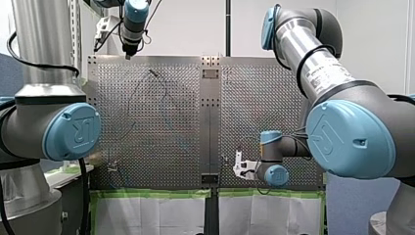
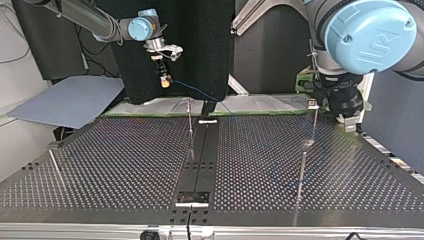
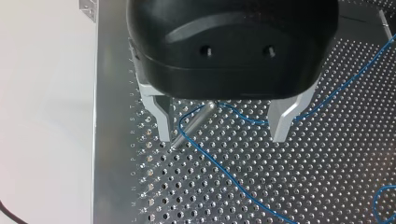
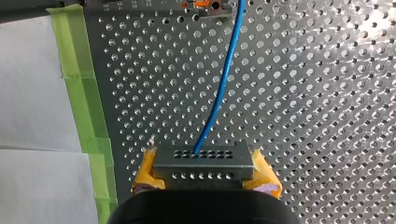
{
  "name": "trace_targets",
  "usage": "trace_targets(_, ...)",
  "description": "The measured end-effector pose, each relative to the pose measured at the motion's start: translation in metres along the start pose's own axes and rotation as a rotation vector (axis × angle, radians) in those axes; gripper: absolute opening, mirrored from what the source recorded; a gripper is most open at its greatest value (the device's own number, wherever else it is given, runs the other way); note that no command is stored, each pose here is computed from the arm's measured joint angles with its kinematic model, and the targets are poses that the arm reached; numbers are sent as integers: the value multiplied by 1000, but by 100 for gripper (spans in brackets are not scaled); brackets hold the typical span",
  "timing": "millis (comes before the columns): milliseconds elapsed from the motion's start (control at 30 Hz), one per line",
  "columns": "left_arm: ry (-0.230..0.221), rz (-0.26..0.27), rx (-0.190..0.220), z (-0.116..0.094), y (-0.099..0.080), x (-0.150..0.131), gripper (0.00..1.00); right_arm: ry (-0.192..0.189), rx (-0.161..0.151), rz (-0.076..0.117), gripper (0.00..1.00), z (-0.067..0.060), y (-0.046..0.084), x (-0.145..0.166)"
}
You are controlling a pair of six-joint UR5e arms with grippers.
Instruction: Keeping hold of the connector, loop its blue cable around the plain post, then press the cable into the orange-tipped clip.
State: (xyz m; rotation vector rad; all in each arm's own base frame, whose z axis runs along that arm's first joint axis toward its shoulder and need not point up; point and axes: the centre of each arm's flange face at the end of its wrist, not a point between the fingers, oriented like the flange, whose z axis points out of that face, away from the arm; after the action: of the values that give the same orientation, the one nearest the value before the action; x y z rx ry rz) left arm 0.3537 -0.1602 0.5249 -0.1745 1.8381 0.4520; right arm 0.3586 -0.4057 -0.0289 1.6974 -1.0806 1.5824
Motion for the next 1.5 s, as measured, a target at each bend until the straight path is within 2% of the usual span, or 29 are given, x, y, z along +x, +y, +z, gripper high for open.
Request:
trace_targets(467, -3, 37, 5, -1, -1, -1, 100, -1, 0, 0, 0, 0, 0, 0)
trace_targets(1033, -4, 37, 4, -2, -1, -1, 100, -1, 0, 3, 0, 0, 0, 0)
trace_targets(1300, -13, 71, 24, -4, -5, -2, 100, -3, 0, 5, 0, 0, 0, 0)
trace_targets(1500, -48, 114, 71, 4, -17, -4, 100, -6, 2, 3, 0, -1, -1, -1)
